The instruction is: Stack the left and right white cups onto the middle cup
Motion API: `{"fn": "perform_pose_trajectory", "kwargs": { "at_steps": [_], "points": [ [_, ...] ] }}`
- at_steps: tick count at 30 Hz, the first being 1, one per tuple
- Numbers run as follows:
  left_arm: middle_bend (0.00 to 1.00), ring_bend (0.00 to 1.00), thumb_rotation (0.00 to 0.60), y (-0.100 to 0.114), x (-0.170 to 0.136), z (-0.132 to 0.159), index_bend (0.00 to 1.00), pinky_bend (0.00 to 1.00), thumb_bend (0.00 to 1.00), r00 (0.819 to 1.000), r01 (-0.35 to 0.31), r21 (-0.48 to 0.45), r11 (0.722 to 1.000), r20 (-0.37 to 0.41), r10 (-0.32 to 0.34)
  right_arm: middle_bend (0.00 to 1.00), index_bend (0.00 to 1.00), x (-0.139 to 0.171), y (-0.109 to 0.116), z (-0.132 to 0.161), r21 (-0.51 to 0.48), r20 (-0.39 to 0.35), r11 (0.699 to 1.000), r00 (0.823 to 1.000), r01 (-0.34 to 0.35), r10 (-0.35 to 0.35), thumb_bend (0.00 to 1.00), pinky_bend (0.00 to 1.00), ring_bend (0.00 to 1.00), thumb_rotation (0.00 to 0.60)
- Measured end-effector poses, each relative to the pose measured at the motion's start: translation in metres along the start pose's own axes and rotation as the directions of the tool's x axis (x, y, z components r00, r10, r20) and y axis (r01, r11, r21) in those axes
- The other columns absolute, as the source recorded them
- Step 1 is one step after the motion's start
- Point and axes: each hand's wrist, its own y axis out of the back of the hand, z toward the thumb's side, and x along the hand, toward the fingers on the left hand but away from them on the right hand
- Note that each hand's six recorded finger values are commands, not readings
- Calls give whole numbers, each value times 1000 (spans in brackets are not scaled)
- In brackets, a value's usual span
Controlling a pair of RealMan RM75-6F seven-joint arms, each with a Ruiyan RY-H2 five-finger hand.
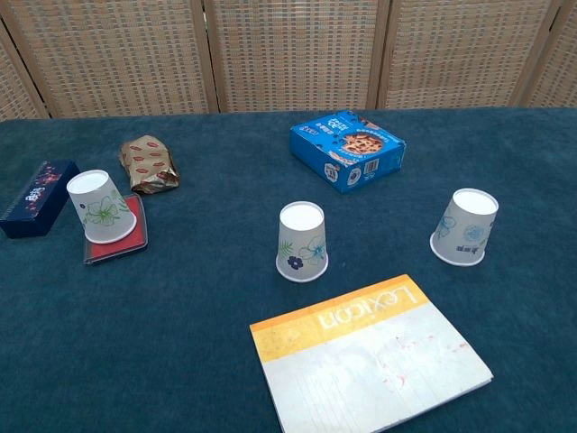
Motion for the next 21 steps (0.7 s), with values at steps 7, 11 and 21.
{"fn": "perform_pose_trajectory", "kwargs": {
  "at_steps": [7,11,21],
  "points": [
    [0,0,600,-3,1,0,0,0,0,1000,7,2,1000,9,-7,0,0,0,-2,0,-6,1,1000,1000,-15,15,0,0,0,600],
    [0,0,600,-6,6,2,0,0,0,1000,19,5,1000,25,-19,0,0,-1,-2,1,-13,-1,1000,1000,-19,19,0,0,0,600],
    [0,0,600,-28,107,29,0,0,113,975,100,76,992,192,-113,0,0,-17,-15,-6,-1,38,998,998,-56,56,0,0,0,600]
  ]
}}
